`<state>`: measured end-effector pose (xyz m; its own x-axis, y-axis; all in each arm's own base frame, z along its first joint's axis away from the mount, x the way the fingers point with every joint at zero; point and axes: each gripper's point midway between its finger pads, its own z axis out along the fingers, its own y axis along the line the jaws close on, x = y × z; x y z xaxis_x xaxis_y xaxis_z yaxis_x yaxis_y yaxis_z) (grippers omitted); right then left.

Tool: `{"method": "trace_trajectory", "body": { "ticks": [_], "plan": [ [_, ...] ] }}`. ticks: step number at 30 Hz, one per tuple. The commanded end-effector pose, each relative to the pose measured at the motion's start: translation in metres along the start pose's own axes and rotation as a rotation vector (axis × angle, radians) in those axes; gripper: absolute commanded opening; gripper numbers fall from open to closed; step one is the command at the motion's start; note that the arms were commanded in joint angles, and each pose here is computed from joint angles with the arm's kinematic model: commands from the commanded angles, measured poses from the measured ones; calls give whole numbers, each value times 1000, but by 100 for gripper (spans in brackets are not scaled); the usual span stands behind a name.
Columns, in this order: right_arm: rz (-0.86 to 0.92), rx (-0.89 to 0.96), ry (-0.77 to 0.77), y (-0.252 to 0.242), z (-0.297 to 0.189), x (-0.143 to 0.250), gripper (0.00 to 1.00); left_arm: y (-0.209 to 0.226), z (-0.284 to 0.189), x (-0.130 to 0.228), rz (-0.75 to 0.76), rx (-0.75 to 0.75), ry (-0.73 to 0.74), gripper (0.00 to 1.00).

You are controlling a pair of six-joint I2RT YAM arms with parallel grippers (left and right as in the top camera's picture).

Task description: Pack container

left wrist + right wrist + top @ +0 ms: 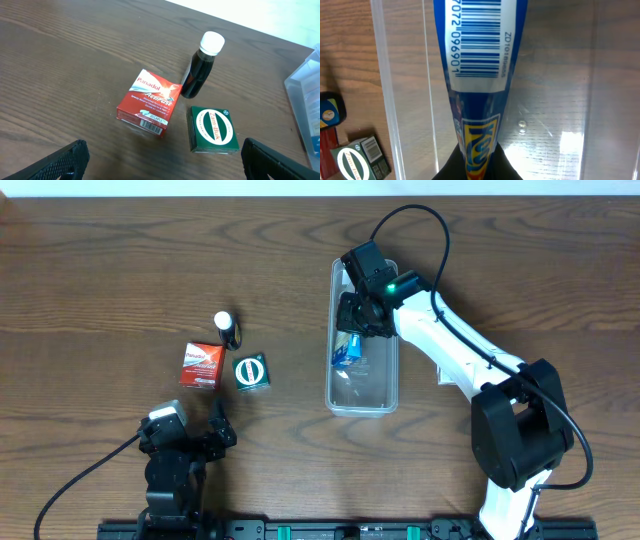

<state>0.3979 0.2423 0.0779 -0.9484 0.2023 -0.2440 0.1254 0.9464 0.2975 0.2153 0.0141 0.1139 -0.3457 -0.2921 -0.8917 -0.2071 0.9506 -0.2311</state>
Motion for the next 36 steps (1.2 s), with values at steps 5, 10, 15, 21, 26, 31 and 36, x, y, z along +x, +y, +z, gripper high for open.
{"method": "trace_trajectory", "body": {
  "ticks": [5, 10, 15, 21, 26, 31, 36],
  "plan": [
    [-41, -33, -31, 11, -4, -6, 6, 4, 3, 6, 14, -13, 10, 98],
    [-43, -35, -36, 10, -4, -8, 3, 4, 3, 6, 14, -13, 10, 98],
    [-65, -36, -34, 10, -4, -8, 3, 4, 3, 6, 14, -13, 10, 98],
    [-64, -34, -33, 9, -4, -8, 44, 4, 3, 6, 14, -13, 10, 98],
    [-69, -56, -66, 7, -25, -19, 57, 4, 3, 6, 14, -13, 10, 98],
    [-77, -111, -168, 9, -74, -40, 49, 4, 3, 6, 14, -13, 10, 98],
    [-111, -75, -222, 2, -100, -43, 32, 4, 3, 6, 14, -13, 10, 98]
  ]
}}
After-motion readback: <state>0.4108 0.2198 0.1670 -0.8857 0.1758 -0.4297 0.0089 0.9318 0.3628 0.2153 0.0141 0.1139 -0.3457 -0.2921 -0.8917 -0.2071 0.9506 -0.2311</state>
